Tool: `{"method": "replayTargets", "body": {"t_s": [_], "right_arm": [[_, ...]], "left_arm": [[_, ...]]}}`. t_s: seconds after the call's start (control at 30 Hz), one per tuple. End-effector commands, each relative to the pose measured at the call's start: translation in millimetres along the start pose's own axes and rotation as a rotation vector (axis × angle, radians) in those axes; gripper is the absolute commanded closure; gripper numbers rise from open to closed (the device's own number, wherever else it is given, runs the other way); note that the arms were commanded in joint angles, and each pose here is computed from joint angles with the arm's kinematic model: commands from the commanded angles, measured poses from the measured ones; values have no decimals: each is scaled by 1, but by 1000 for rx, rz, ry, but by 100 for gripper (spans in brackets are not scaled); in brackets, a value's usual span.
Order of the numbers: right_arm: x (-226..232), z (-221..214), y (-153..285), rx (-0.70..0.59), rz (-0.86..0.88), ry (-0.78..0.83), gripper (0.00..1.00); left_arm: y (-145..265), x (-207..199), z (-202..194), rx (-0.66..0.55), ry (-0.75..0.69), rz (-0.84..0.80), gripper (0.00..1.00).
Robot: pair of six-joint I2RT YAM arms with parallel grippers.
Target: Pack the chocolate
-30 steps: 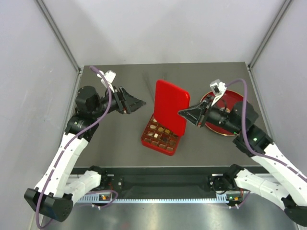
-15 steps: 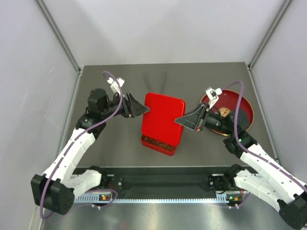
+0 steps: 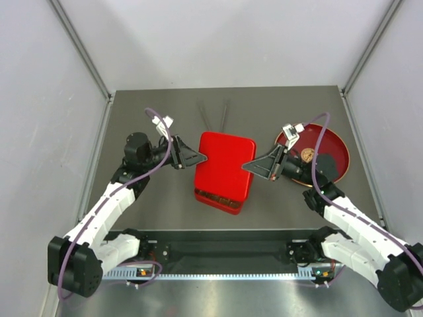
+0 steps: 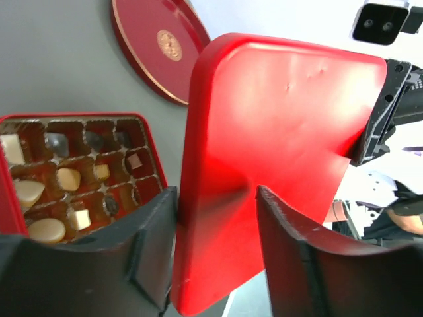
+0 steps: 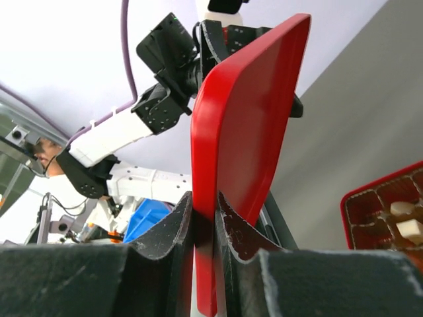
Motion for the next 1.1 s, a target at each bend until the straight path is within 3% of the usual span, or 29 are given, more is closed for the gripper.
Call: {"method": "replayTargets", "body": {"t_s": [0.0,0.13,0.3,0.53,1.07], "right_arm": [[1,11,2,-70,49,56,89],[-19,-3,3,-33,-25,15,80],[-37,-18,5,2,-104,-35,69],[-57,-39,13,41,-227,-60,65],[-94,-74,17,82,-317,-113,62]], "left_arm": [[1,-8,3,-24,-31,-64,48],[-4,6,5,-37,-1,22,63],[-10,22,5,-29,49,86,69],[-17,47,7,-39,72,184,72],[-32,103,5,20,76,358,73]]}}
Point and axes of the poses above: each gripper's point midway between its finger pads, its own y axis back along the fingers, its own x axis along the line the jaws close on, z = x × y, the point moved 9 cm from there along y, back along the fingers, and after that the axes turned 15 degrees about y, right-handed, at the moved point
